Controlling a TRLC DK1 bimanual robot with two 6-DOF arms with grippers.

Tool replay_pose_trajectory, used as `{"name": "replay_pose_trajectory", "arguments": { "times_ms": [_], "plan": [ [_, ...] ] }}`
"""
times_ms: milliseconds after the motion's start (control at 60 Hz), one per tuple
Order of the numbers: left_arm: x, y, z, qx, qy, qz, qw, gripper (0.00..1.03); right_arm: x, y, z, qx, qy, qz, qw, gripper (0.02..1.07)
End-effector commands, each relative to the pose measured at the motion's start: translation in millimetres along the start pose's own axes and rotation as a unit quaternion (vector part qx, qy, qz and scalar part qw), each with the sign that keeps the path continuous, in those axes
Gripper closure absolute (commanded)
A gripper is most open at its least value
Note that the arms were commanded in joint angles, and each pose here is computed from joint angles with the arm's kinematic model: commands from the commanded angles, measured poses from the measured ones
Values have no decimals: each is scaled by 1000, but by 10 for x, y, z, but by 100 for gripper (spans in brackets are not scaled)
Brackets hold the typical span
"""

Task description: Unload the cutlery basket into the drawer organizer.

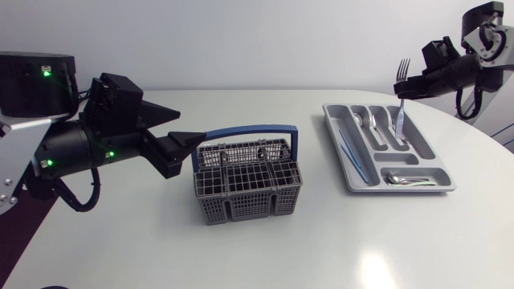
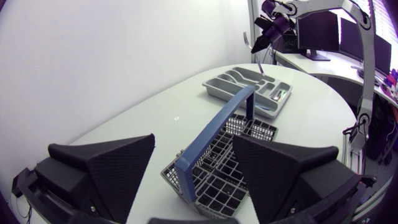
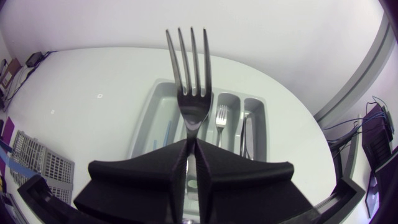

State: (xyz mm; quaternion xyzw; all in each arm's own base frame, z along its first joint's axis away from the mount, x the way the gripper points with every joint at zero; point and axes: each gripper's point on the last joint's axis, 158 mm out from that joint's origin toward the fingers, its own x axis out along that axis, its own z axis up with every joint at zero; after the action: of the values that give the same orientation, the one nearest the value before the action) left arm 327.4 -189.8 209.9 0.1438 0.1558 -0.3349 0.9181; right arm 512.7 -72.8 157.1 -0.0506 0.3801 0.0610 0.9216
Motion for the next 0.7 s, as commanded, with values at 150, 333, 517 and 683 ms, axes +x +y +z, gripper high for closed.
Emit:
{"name": "replay_pose_trajectory", "arguments": {
  "times_ms": [150,333,517,683],
  "plan": [
    [-40,32,-70,11,4,9,1000,17,463,-309,-59,2,32,-17,999,101],
    [-40,33,-67,11,4,11,1000,17,640,-378,-142,7,48,-21,999,101],
    [-51,32,-49,14,2,11,1000,17,793,-442,-177,8,58,-26,998,101],
    [-63,28,-50,14,2,12,1000,17,884,-478,-189,11,68,-27,997,101]
  ]
}}
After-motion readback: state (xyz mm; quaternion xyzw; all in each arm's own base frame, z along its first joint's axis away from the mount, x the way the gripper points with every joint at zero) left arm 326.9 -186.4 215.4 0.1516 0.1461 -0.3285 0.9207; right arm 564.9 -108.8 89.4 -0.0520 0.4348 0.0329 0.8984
